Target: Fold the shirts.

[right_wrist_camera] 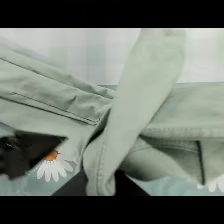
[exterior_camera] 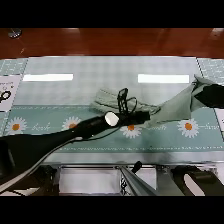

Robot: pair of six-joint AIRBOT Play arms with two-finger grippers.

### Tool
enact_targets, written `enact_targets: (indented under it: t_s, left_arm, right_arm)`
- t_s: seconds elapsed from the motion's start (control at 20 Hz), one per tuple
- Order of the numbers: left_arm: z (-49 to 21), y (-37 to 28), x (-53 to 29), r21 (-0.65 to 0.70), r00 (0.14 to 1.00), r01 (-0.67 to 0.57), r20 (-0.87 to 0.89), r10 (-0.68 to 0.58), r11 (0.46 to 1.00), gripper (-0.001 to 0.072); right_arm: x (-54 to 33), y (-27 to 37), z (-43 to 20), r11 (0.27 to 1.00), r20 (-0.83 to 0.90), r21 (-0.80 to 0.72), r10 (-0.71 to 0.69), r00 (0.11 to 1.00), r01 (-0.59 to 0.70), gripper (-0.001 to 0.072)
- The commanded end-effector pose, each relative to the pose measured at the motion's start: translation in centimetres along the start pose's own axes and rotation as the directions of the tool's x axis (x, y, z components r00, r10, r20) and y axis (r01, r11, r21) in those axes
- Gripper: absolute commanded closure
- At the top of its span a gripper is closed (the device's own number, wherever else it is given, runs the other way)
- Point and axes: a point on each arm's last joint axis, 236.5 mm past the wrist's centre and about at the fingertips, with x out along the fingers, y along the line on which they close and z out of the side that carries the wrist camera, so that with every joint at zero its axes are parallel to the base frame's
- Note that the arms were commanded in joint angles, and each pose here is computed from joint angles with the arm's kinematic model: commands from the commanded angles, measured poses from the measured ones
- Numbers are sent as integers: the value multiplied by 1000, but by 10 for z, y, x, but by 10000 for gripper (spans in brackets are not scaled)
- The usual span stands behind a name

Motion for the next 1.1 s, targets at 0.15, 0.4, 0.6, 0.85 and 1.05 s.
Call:
enact_targets:
  t_s: [0.15,0.4,0.6,0.85,1.05]
  left_arm:
    - [186,-79,-180,237,867,101,455,-202,966,683]
    - [233,-134,-385,498,631,-26,681,-372,867,683]
    - [199,-146,-471,575,590,-105,693,-415,811,682]
    - [174,-85,-480,452,696,-265,701,-156,852,682]
    - [170,-45,-472,390,739,-340,674,-13,856,682]
  right_arm:
    - [61,60,14,988,-17,-100,121,993,-122,683]
    - [149,152,17,950,-31,-194,243,970,-244,683]
    - [224,215,-12,926,-100,-92,357,929,-366,683]
    - [280,251,-43,908,-132,57,419,898,-415,682]
    - [289,268,-45,890,-96,103,452,887,-443,666]
